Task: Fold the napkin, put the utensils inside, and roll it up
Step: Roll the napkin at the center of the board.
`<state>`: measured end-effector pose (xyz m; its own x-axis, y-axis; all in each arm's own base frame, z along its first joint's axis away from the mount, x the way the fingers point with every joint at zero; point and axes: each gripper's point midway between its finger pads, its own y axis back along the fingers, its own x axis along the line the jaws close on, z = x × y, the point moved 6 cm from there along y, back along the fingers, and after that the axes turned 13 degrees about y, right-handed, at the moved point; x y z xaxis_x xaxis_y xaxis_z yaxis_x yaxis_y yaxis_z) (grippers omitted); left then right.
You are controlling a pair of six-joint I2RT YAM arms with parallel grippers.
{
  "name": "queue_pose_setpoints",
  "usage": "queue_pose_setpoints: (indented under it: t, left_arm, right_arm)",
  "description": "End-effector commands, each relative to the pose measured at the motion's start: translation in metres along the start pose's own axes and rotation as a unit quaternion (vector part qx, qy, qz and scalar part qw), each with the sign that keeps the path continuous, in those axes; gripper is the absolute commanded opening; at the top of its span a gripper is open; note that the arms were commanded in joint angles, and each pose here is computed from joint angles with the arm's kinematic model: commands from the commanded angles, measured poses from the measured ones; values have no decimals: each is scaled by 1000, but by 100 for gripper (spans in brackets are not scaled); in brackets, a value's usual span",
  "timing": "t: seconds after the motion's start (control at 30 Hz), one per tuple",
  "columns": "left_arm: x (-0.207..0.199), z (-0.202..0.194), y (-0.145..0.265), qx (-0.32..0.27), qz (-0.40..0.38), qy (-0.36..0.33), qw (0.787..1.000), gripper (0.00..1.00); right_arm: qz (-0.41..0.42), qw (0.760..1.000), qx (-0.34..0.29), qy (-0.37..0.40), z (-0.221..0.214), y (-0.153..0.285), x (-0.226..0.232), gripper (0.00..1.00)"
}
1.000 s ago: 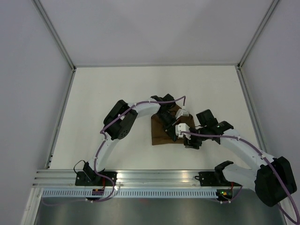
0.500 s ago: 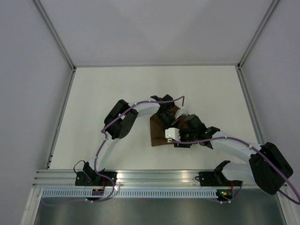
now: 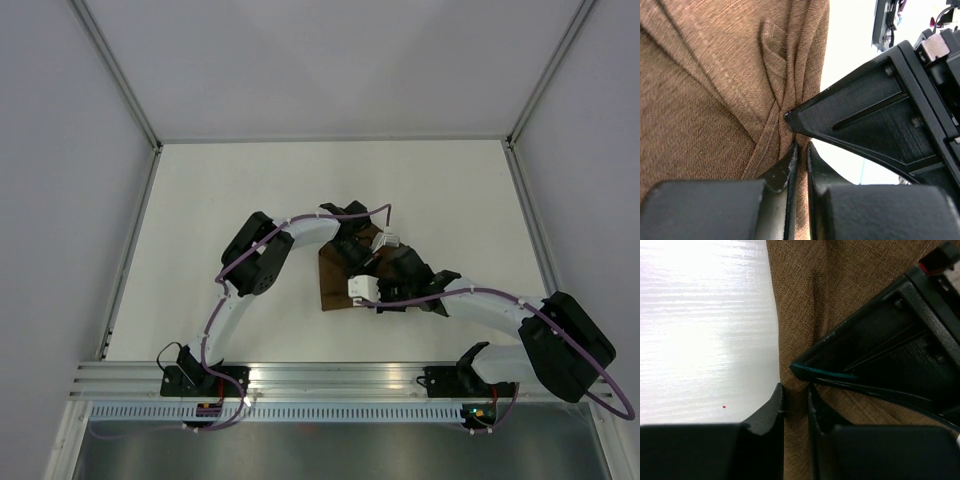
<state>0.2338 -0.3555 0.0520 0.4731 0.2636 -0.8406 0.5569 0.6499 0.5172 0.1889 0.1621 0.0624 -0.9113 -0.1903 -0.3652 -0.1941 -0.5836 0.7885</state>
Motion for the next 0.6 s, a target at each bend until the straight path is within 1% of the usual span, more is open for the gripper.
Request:
queue_pose_setpoints:
  t: [0.0, 0.07, 0.1, 0.17, 0.2, 0.27, 0.3, 0.33, 0.4, 0.43, 0.47, 0.53, 0.57]
  left_arm:
    - [32, -7, -1, 11, 93, 29, 995, 19]
    - [25, 1, 7, -12, 100, 18, 995, 24]
    - [25, 5, 10, -31, 103, 22, 994, 27]
    - [14, 13, 21, -59, 100, 14, 993, 29]
    - [13, 14, 26, -72, 99, 29, 992, 30]
    - [4, 22, 38, -102, 100, 17, 990, 31]
    - [6, 22, 43, -113, 107, 32, 987, 31]
    - [5, 27, 48, -129, 117, 25, 984, 31]
    - [1, 26, 60, -157, 132, 33, 978, 31]
    - [0, 33, 66, -182, 141, 26, 973, 31]
    - [-9, 35, 79, -209, 136, 32, 968, 34]
    - [-8, 33, 87, -234, 139, 44, 961, 35]
    - [-12, 40, 95, -260, 137, 42, 955, 35]
  right_arm:
    - [11, 1000, 19, -9, -8, -5, 5, 14]
    - [17, 1000, 17, -11, -7, -6, 7, 8]
    - [24, 999, 19, -14, -8, -6, 9, 8]
    - [30, 999, 15, -16, -7, -7, 10, 6]
    - [36, 999, 15, -20, -8, -8, 12, 5]
    - [44, 999, 10, -22, -7, -9, 13, 4]
    - [49, 998, 8, -25, -6, -9, 14, 3]
    - [53, 998, 6, -28, -7, -9, 14, 3]
    - [59, 998, -2, -35, -6, -9, 12, 2]
    - [62, 997, -5, -38, -6, -9, 10, 2]
    - [71, 996, -16, -42, -5, -10, 10, 1]
    - [84, 995, -18, -58, -9, -8, 9, 1]
    - [89, 994, -23, -61, -9, -9, 5, 1]
